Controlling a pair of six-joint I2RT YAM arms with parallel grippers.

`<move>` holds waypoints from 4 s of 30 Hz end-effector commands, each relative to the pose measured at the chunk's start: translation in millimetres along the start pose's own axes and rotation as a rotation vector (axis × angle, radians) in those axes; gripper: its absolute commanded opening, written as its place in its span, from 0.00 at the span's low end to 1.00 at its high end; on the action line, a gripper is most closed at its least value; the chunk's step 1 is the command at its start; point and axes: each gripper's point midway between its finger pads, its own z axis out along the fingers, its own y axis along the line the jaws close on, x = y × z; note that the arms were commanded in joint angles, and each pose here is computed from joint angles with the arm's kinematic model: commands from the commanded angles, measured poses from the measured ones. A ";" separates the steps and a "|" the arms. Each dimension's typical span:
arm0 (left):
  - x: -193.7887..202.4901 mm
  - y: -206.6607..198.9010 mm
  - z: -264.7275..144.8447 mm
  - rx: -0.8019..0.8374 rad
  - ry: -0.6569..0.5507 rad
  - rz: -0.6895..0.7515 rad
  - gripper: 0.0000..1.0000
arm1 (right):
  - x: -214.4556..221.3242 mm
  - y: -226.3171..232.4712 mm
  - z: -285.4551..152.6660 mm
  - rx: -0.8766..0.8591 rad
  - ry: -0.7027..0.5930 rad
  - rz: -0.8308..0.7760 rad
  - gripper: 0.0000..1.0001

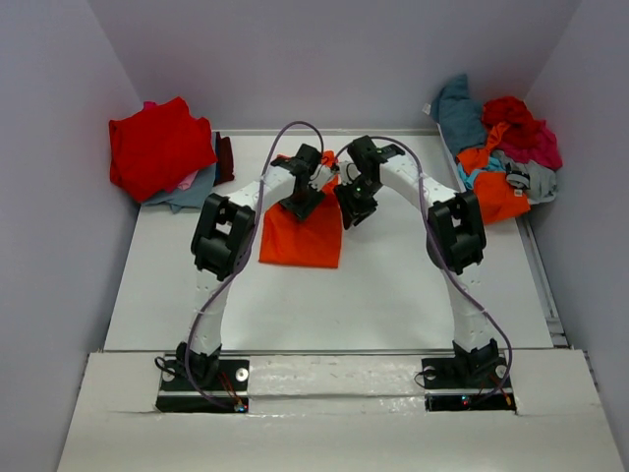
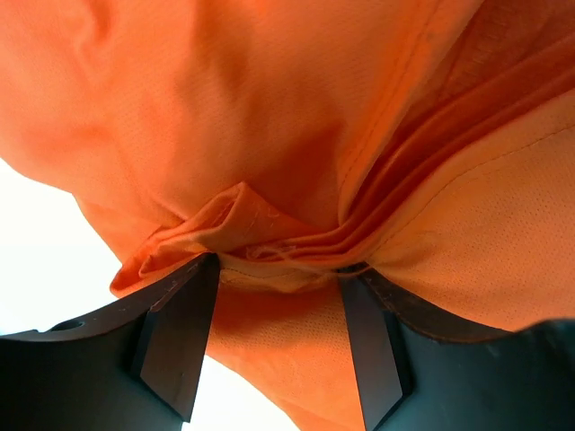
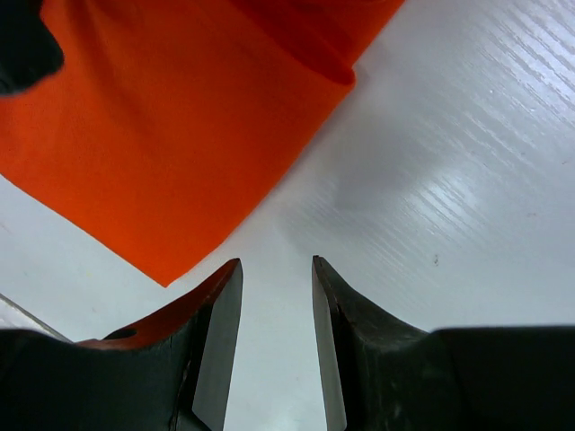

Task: Fold and stack the t-shirts
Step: Fold the tshirt

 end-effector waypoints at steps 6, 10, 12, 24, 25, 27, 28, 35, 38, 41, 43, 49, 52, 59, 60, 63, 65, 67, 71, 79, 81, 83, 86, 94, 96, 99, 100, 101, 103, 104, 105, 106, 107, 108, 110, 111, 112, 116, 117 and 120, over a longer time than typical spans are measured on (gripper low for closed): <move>-9.7 20.8 -8.8 -0.080 -0.028 -0.066 0.69 | -17.2 14.1 -17.8 -0.021 -0.068 -0.042 0.43; -18.8 32.2 -36.7 -0.125 -0.084 -0.070 0.69 | -18.2 15.4 -23.9 -0.016 -0.087 -0.050 0.43; -25.7 37.9 -55.0 -0.145 -0.124 -0.078 0.69 | -17.3 14.3 -23.2 -0.011 -0.084 -0.050 0.43; -21.5 49.7 -118.4 -0.173 -0.213 -0.067 0.70 | -11.0 18.8 -28.6 -0.024 -0.078 -0.046 0.44; -15.5 48.5 -119.5 -0.171 -0.201 -0.054 0.70 | -10.0 19.8 -28.9 -0.029 -0.077 -0.044 0.44; -6.7 48.6 -123.8 -0.178 -0.182 -0.043 0.70 | -7.3 18.5 -28.5 -0.021 -0.070 -0.041 0.44; 3.2 47.0 -119.5 -0.179 -0.156 -0.029 0.70 | -7.0 17.2 -28.7 -0.014 -0.071 -0.043 0.44; 45.9 35.8 -106.5 -0.126 -0.055 -0.018 0.70 | -6.5 15.9 -31.2 -0.001 -0.076 -0.046 0.44; 48.1 31.4 -106.0 -0.111 -0.070 -0.026 0.70 | -11.3 11.5 -30.6 0.021 -0.090 -0.053 0.44; 47.3 26.6 -102.1 -0.085 -0.066 -0.035 0.70 | -25.8 4.2 -32.0 0.063 -0.126 -0.067 0.44; 47.2 24.9 -100.8 -0.076 -0.062 -0.039 0.70 | -36.9 0.1 -31.2 0.083 -0.145 -0.071 0.44; 49.9 24.1 -100.0 -0.074 -0.056 -0.033 0.70 | -96.7 -3.4 -46.9 0.127 -0.298 -0.102 0.44; 53.3 22.8 -99.9 -0.069 -0.043 -0.032 0.70 | -119.8 -3.5 -47.2 0.126 -0.363 -0.110 0.44; 53.8 28.1 -108.9 -0.077 -0.052 -0.034 0.69 | -147.3 -15.6 -28.7 0.152 -0.455 -0.138 0.45; 55.5 27.9 -109.5 -0.077 -0.045 -0.033 0.69 | -149.3 -17.4 -25.1 0.155 -0.462 -0.136 0.45; 57.6 26.7 -110.6 -0.071 -0.037 -0.033 0.70 | -154.6 -23.9 -7.8 0.156 -0.473 -0.121 0.45; 58.2 25.3 -110.9 -0.064 -0.040 -0.030 0.69 | -159.0 -29.1 7.2 0.153 -0.476 -0.113 0.45; 62.4 24.5 -109.7 -0.064 -0.029 -0.024 0.69 | -161.8 -31.3 14.5 0.150 -0.480 -0.107 0.45; 66.3 24.5 -106.8 -0.066 -0.011 -0.019 0.69 | -163.9 -33.7 31.4 0.130 -0.469 -0.099 0.45; 57.1 26.5 -100.7 -0.061 -0.003 -0.013 0.69 | -137.0 -38.3 36.5 0.176 -0.402 -0.141 0.46; 54.4 26.7 -98.9 -0.059 -0.008 -0.012 0.69 | -122.8 -43.7 43.1 0.193 -0.371 -0.147 0.46; 51.4 26.3 -97.6 -0.055 -0.016 -0.016 0.69 | -118.6 -42.5 37.5 0.198 -0.362 -0.145 0.46; 49.5 26.2 -96.8 -0.053 -0.018 -0.018 0.69 | -119.2 -35.7 24.0 0.187 -0.362 -0.139 0.46; 54.0 24.6 -96.7 -0.051 -0.019 -0.015 0.69 | -116.3 -29.7 3.0 0.196 -0.352 -0.132 0.46; 54.1 24.8 -97.9 -0.054 -0.023 -0.018 0.69 | -116.6 -27.1 -2.7 0.193 -0.360 -0.128 0.46; 57.0 25.0 -97.7 -0.059 -0.018 -0.017 0.69 | -115.9 -22.8 -9.4 0.184 -0.361 -0.119 0.46; 58.9 24.9 -97.7 -0.061 -0.014 -0.018 0.69 | -118.7 -20.9 -14.0 0.182 -0.370 -0.120 0.46; 58.7 24.7 -97.8 -0.060 -0.016 -0.016 0.69 | -116.0 -20.2 -14.8 0.180 -0.358 -0.117 0.46; 58.9 24.9 -98.8 -0.062 -0.018 -0.020 0.69 | -116.8 -18.9 -18.9 0.181 -0.363 -0.120 0.46; 59.1 24.9 -98.3 -0.062 -0.017 -0.018 0.69 | -115.4 -18.4 -20.1 0.181 -0.358 -0.119 0.46; 58.4 25.2 -98.9 -0.062 -0.018 -0.018 0.69 | -114.1 -18.4 -19.4 0.179 -0.352 -0.119 0.46; 58.2 25.0 -99.4 -0.061 -0.020 -0.020 0.69 | -109.9 -19.1 -16.4 0.177 -0.333 -0.116 0.46; 57.6 25.5 -100.1 -0.063 -0.021 -0.020 0.69 | -108.0 -19.0 -14.2 0.173 -0.324 -0.115 0.46; 57.7 25.1 -99.5 -0.061 -0.020 -0.020 0.69 | -106.2 -19.0 -12.7 0.169 -0.316 -0.115 0.46; 56.9 25.1 -100.1 -0.060 -0.022 -0.022 0.69 | -101.4 -19.0 -8.3 0.161 -0.298 -0.110 0.46; 57.2 24.7 -100.2 -0.058 -0.021 -0.022 0.69 | -97.0 -19.7 -4.1 0.157 -0.285 -0.107 0.46; 57.8 24.5 -99.7 -0.057 -0.018 -0.021 0.69 | -95.1 -20.1 -2.1 0.156 -0.279 -0.106 0.46; 59.6 22.9 -99.3 -0.051 -0.014 -0.023 0.69 | -87.3 -20.9 7.1 0.143 -0.252 -0.093 0.46; 59.9 22.9 -99.6 -0.051 -0.014 -0.022 0.69 | -85.7 -21.3 8.7 0.142 -0.246 -0.090 0.46; 60.7 23.0 -100.8 -0.053 -0.015 -0.022 0.69 | -81.4 -21.8 11.5 0.140 -0.236 -0.084 0.46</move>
